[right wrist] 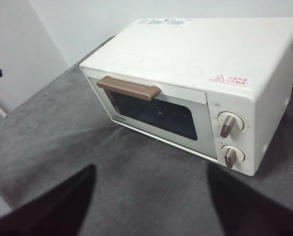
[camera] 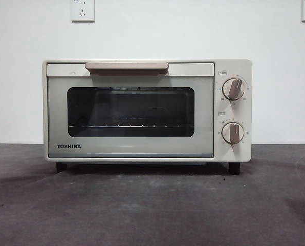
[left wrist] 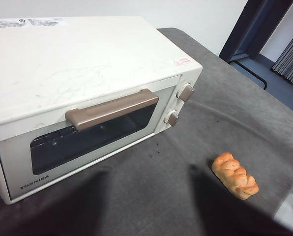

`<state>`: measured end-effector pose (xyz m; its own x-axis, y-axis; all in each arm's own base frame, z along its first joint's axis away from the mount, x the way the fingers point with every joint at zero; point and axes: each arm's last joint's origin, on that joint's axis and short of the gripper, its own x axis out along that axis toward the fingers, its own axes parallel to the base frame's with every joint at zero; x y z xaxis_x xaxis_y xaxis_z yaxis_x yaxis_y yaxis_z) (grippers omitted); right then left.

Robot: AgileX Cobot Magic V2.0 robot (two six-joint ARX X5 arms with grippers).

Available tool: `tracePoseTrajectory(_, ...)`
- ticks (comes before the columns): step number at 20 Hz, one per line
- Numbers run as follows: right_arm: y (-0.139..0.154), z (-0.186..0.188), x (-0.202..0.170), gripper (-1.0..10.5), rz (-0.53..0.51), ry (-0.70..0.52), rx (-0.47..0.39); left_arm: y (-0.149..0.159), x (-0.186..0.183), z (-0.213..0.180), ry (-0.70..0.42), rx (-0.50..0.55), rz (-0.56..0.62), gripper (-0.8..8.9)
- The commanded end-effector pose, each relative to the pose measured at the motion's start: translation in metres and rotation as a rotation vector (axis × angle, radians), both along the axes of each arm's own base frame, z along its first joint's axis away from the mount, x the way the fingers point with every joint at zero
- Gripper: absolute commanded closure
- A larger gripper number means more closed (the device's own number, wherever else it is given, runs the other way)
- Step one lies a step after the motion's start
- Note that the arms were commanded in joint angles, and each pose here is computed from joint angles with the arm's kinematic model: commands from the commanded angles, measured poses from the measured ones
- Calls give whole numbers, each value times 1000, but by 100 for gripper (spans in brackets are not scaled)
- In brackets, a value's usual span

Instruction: The left arm flap open the oven, the right arm pick bread and place it into oven, the left arm flap close the oven

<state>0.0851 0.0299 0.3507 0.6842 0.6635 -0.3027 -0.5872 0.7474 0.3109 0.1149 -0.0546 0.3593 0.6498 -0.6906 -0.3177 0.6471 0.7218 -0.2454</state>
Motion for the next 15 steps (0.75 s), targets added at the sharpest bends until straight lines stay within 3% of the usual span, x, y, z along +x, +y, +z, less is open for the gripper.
tracePoseTrajectory(1, 0, 5, -1, 490, -13, 14, 37, -1, 0, 7, -36, 0, -11, 299)
tracePoseTrajectory(8, 0, 4, -1, 477, -30, 61, 77, -1, 0, 7, -36, 0, -11, 277)
tracePoseTrajectory(15, -1, -3, 0, 433, -76, 161, 63, -1, 0, 7, -30, -3, -10, 279)
